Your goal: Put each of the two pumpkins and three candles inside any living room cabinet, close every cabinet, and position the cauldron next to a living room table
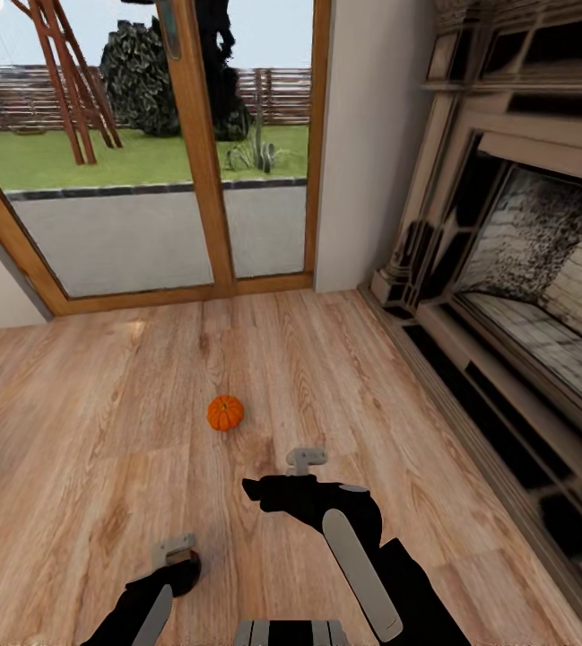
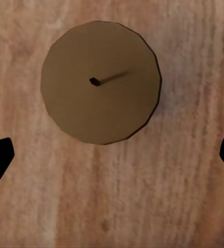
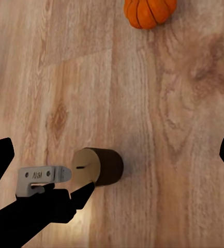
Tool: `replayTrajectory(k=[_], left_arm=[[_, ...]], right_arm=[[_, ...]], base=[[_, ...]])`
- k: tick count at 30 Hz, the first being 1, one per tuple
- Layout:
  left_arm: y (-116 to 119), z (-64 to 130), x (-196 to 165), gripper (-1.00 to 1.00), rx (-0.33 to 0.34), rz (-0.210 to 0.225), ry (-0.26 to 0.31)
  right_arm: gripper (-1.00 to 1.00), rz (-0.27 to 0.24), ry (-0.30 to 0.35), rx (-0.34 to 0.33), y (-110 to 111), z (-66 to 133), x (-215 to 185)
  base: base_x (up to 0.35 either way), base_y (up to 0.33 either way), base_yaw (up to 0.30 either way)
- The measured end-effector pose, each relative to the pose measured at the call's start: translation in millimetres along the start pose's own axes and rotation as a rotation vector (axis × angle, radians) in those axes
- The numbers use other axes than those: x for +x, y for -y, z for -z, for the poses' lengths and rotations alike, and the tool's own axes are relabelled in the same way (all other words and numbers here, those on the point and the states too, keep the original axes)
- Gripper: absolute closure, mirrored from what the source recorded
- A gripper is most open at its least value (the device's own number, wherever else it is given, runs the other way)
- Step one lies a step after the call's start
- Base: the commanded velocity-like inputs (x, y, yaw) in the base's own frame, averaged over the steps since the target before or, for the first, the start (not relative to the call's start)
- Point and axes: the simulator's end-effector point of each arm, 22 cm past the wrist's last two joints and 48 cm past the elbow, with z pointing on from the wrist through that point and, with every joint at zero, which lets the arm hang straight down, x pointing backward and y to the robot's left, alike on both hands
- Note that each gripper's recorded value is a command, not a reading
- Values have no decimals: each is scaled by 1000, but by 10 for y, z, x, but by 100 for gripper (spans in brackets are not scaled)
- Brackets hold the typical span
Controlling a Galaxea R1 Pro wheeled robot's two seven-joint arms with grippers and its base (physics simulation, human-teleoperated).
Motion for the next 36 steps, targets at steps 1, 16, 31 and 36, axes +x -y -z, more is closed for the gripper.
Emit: replayTrajectory(k=[1,16,31,36], left_arm=[[-2,-12,17,-100,-1,-1,-4],[-37,-177,282,-100,-16,-11,-62],[-55,-204,250,-100,-21,-10,-38],[-16,-198,253,-100,-13,-24,-36]], right_arm=[[-100,-2,-4,0,9,-13,14],[-100,-37,-55,4,154,-202,222],[-100,-41,-61,5,173,-226,250],[-100,-42,-62,4,170,-225,252]], base=[[0,0,0],[0,0,0],[56,0,0],[132,0,0]])
